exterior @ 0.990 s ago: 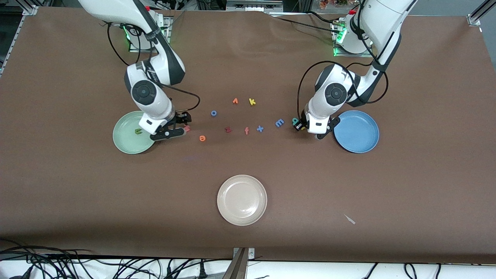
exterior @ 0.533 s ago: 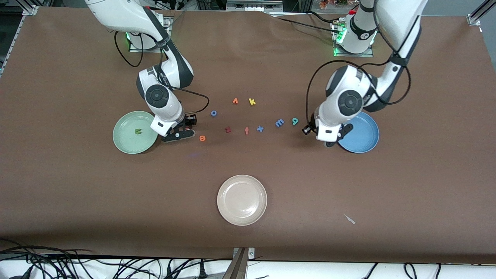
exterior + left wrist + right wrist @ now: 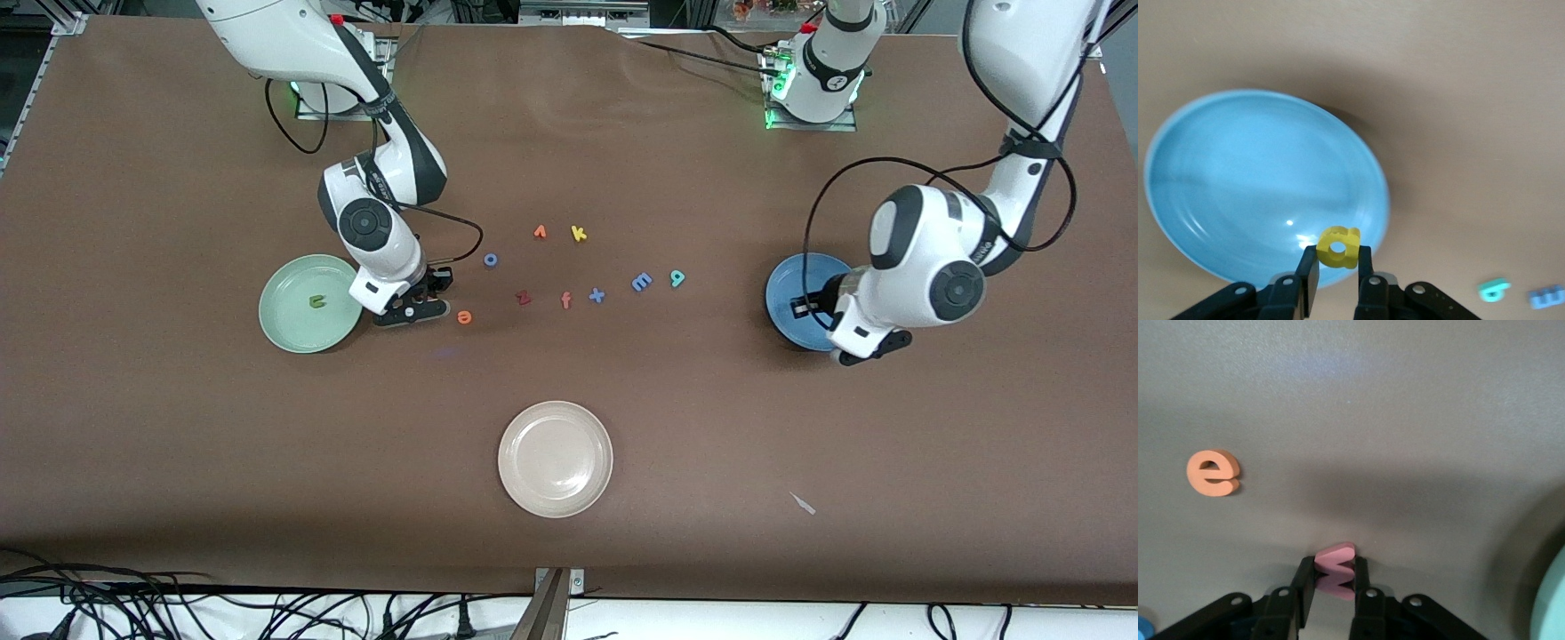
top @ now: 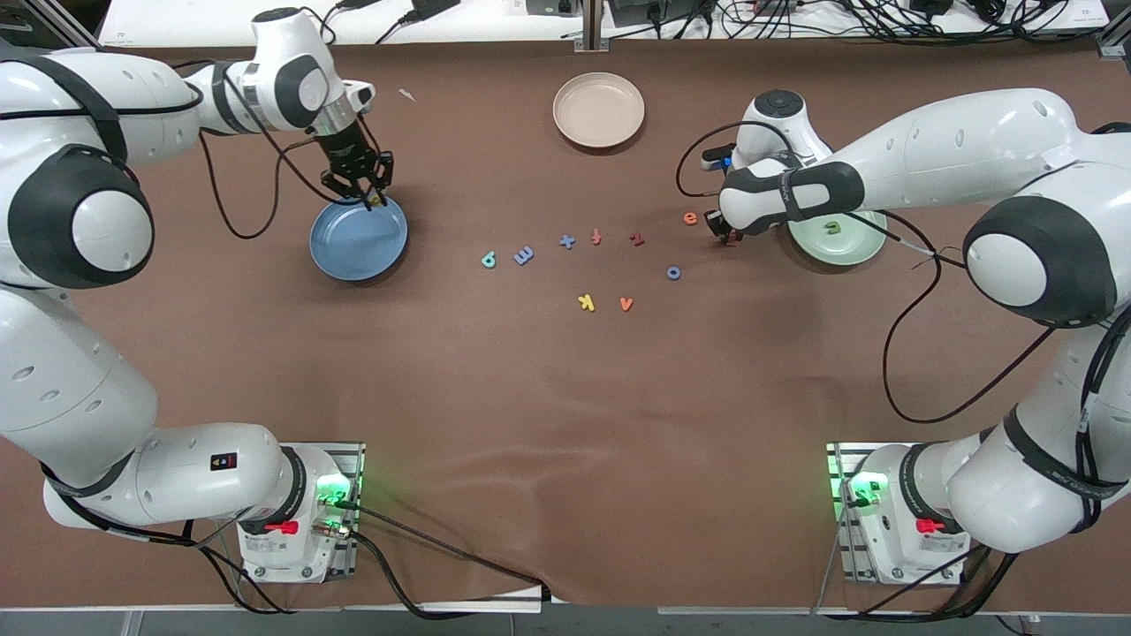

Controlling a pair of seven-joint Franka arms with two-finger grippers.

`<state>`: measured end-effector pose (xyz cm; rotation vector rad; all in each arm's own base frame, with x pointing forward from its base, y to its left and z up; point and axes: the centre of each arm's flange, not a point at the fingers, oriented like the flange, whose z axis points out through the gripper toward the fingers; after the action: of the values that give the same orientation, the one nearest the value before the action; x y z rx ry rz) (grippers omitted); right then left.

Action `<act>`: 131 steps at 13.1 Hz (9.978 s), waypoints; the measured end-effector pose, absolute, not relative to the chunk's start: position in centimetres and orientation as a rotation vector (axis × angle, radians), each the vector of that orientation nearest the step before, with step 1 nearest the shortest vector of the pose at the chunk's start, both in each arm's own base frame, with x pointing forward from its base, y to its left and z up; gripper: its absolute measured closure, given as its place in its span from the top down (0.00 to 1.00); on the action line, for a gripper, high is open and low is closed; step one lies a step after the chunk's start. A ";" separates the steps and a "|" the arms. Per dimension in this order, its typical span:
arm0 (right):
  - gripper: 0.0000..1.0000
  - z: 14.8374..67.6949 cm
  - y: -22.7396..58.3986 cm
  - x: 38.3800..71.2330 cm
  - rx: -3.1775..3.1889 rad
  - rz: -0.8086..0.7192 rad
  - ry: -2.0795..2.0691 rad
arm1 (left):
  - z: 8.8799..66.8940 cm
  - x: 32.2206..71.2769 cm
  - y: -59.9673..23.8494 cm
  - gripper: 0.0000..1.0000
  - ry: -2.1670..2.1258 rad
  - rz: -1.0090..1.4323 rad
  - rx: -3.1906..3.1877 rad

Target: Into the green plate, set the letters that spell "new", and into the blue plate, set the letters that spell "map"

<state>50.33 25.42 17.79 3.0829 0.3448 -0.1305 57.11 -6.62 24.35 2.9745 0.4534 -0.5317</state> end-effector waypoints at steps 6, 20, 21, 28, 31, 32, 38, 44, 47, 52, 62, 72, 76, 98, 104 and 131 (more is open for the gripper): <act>0.27 20.8 24.7 52.1 3.091 -0.077 0.311 | 19.3 56.4 -6.6 0.34 0.349 -0.621 2.984; 0.55 20.2 9.6 49.9 3.009 -0.277 0.359 | 26.2 55.3 -20.9 1.00 0.491 -0.447 2.966; 0.66 20.7 9.8 50.3 3.013 -0.262 0.355 | 25.6 54.7 -22.6 1.00 0.522 -0.436 2.961; 0.88 27.6 25.3 54.1 3.052 -0.165 -0.066 | 19.0 49.2 -28.9 0.96 0.581 -0.400 2.935; 0.85 24.3 30.1 54.9 3.063 -0.132 -0.142 | 17.9 47.5 -29.5 0.93 0.451 -0.371 3.025; 0.83 23.0 30.8 55.1 3.075 -0.107 -0.135 | 17.6 47.1 -29.4 0.93 0.440 -0.379 3.034; 0.78 20.0 32.4 54.9 3.101 -0.061 -0.102 | 17.0 47.0 -29.4 0.67 0.442 -0.371 3.023; 0.70 17.9 33.5 54.0 3.096 -0.074 -0.071 | 16.8 47.2 -29.4 0.51 0.447 -0.359 3.013; 0.44 17.7 33.6 54.1 3.103 -0.060 -0.071 | 16.8 47.2 -29.4 0.43 0.450 -0.360 3.014; 0.28 18.2 33.6 54.4 3.106 -0.052 -0.077 | 17.0 47.3 -29.4 0.29 0.449 -0.356 3.014; 0.28 27.2 11.6 59.0 3.037 -0.266 0.337 | 18.4 48.9 -28.7 0.29 0.477 -0.310 3.001; 0.68 21.9 1.3 54.5 3.084 -0.381 0.385 | 27.0 56.2 -19.4 0.29 0.352 -0.514 3.100; 1.00 28.8 3.4 57.9 3.121 -0.444 0.441 | 27.2 57.9 -10.8 0.29 0.175 -0.559 3.059; 1.00 55.0 -1.5 54.4 3.118 0.078 -0.189 | 24.3 61.1 -3.5 0.99 0.046 -0.453 3.021; 1.00 60.2 -3.3 52.0 3.145 -0.110 -0.067 | 29.3 62.5 -6.0 1.00 -0.019 -0.398 3.031; 1.00 58.8 -2.4 54.3 3.130 -0.113 -0.018 | 28.3 55.9 -32.0 1.00 0.386 -0.363 3.021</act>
<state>54.35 -2.36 58.76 3.1301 -0.0175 -0.1127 55.88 -32.05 28.33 3.0213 0.3862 -0.3633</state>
